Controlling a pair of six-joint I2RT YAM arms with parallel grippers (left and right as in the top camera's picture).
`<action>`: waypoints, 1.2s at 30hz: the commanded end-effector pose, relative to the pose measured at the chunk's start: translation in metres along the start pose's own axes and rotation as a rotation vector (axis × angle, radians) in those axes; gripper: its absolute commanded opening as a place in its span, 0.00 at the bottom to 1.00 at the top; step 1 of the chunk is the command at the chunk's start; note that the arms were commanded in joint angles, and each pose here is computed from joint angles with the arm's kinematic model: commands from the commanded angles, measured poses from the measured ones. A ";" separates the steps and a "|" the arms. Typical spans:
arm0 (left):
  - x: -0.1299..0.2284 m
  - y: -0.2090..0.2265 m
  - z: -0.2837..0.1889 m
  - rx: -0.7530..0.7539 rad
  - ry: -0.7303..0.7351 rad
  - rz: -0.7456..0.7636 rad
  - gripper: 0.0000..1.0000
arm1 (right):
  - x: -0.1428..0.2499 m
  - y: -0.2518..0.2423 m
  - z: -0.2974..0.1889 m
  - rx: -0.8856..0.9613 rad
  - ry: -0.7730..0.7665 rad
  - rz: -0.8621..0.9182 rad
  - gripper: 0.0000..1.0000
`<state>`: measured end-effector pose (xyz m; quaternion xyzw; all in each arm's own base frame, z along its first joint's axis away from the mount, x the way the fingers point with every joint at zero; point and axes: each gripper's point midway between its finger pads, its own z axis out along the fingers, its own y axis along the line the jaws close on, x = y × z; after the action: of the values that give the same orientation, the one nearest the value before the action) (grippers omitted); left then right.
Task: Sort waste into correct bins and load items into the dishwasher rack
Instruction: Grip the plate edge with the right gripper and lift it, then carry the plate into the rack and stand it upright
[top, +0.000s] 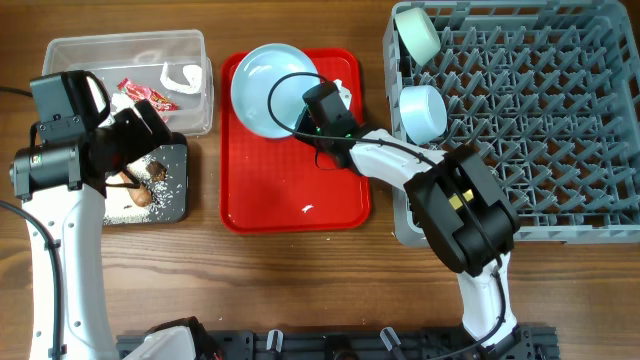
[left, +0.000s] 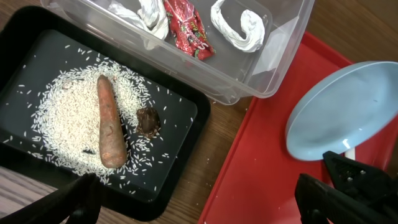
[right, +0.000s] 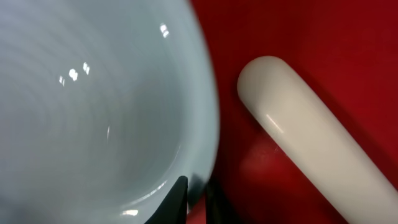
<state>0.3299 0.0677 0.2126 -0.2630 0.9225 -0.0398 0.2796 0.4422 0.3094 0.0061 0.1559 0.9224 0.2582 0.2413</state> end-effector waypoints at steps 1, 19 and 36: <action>-0.005 0.002 -0.004 -0.010 -0.021 0.001 1.00 | 0.018 -0.008 0.003 -0.011 0.114 0.039 0.07; -0.005 0.002 -0.004 -0.010 -0.021 0.001 1.00 | 0.001 0.011 -0.017 -0.043 0.120 -0.058 0.04; -0.005 0.002 -0.004 -0.010 -0.021 0.001 1.00 | -0.164 0.007 -0.334 0.393 -0.660 -0.433 0.04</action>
<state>0.3299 0.0677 0.2126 -0.2630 0.9225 -0.0398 0.2796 0.4113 0.1842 0.2834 0.0461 0.8706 0.1341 0.4710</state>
